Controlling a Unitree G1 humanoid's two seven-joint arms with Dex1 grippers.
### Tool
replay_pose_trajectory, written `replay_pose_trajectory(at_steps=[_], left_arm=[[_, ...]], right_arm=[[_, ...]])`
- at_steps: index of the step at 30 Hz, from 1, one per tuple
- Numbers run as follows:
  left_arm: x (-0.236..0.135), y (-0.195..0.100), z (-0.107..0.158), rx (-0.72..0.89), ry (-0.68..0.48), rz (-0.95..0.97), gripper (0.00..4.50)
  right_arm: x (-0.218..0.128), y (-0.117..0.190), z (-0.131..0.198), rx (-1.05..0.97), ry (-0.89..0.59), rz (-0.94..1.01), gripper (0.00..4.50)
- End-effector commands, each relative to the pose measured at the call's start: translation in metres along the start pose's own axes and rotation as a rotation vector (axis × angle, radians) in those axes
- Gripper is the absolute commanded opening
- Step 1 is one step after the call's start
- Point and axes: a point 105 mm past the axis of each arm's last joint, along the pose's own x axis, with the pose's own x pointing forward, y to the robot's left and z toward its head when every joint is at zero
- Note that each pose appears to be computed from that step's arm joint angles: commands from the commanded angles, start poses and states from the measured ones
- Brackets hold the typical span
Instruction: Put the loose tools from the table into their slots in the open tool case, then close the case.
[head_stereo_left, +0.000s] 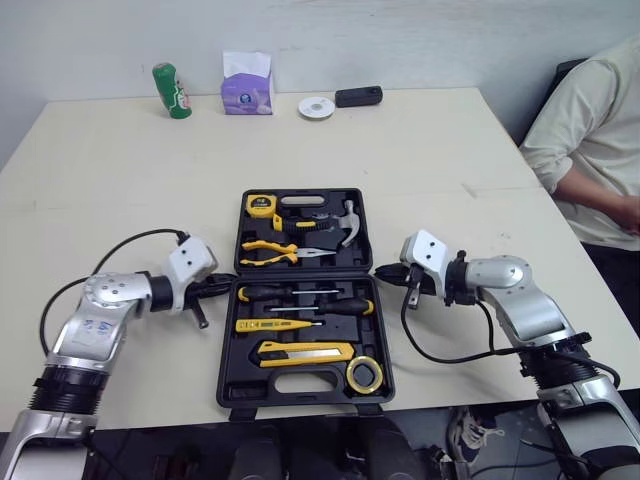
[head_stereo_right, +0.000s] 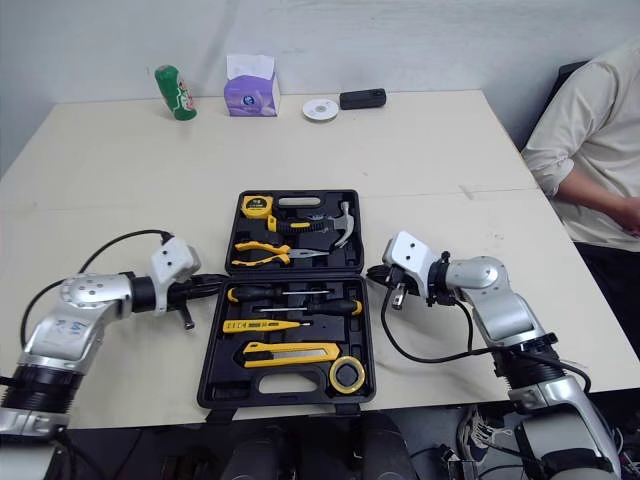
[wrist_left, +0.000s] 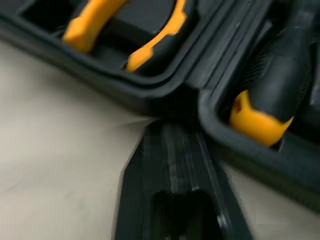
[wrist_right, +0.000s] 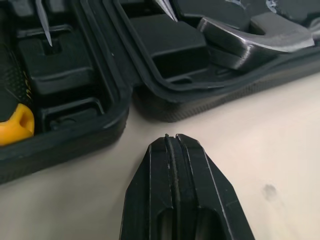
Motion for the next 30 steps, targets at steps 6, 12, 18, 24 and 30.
replay_pose_trajectory(at_steps=[6, 12, 18, 24, 30], left_arm=[[0.014, -0.031, 0.011, 0.036, -0.041, -0.127, 0.04], [0.013, -0.033, 0.007, 0.023, -0.023, -0.12, 0.04], [0.01, -0.036, -0.007, 0.014, 0.026, -0.107, 0.04], [-0.023, -0.008, -0.03, -0.073, 0.123, 0.062, 0.04], [-0.064, 0.027, 0.002, -0.351, 0.005, 0.232, 2.26]], right_arm=[[0.003, 0.02, 0.029, -0.071, -0.085, 0.076, 0.0], [-0.001, 0.026, 0.026, -0.07, -0.07, 0.079, 0.0], [-0.007, 0.02, 0.01, -0.04, -0.016, 0.041, 0.0], [-0.032, 0.004, -0.011, 0.019, 0.075, -0.083, 0.0], [-0.067, -0.018, 0.001, 0.21, 0.068, -0.143, 1.09]])
